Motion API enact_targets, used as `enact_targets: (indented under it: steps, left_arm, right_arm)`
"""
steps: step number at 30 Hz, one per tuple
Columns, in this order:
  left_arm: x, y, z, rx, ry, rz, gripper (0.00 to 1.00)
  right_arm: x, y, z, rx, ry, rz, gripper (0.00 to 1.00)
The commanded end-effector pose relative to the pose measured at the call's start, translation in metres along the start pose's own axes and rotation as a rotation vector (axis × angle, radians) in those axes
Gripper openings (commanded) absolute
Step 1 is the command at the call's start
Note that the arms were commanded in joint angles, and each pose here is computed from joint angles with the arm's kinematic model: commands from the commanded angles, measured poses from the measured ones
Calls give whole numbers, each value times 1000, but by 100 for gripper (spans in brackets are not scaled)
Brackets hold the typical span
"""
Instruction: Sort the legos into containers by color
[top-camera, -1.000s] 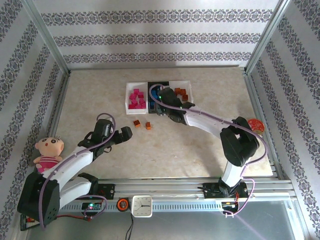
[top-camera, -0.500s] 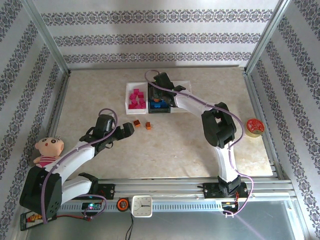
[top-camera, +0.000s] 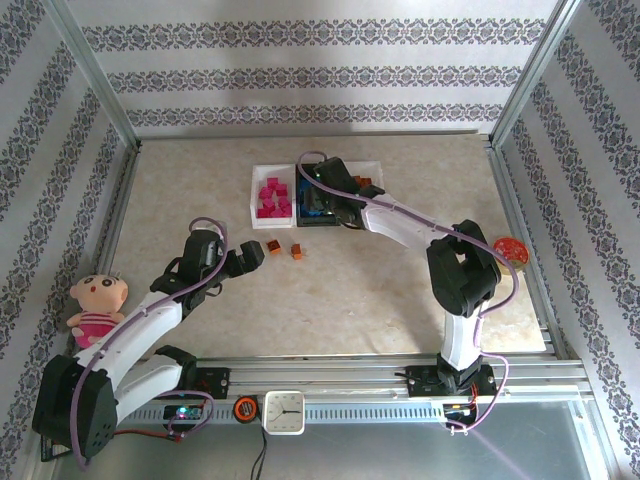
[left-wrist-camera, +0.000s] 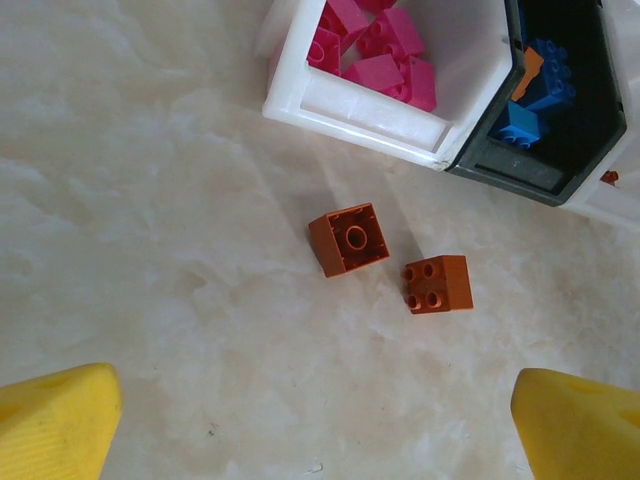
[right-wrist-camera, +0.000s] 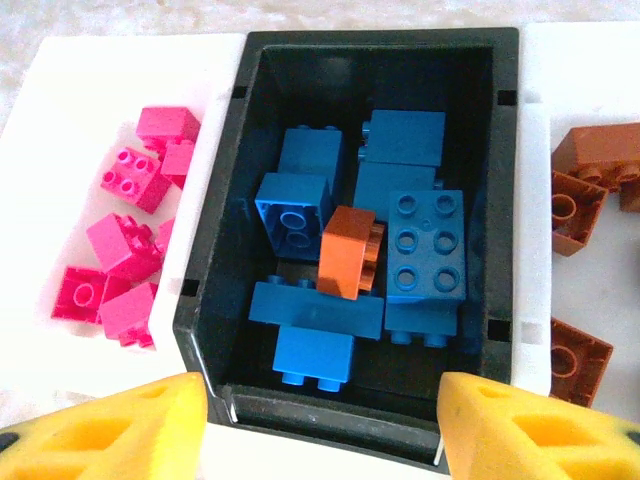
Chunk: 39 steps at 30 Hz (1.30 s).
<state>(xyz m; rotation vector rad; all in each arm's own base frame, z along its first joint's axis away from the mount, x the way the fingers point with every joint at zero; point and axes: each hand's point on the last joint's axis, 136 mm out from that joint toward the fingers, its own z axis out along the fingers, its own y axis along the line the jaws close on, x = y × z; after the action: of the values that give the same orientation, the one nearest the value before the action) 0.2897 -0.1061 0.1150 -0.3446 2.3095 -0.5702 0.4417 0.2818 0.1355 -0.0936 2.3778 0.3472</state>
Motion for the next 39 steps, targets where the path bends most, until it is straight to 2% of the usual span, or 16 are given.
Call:
enact_targets:
  steps: [1,11,24,39]
  left_arm:
    - [5,6,-2,-28,21,9,100]
    - [6,0,-9,27,-6,-7,100]
    - [4,-4,-9,58,-23,0,100]
    - [4,-5,-11,70,-33,5,100]
  right_arm:
    - [2,4,13,25,9,59,60]
    - [2,3,37,122,39,82,53]
    - [3,-1,50,191,64,104,49]
    - [1,-11,67,311,92,18,46]
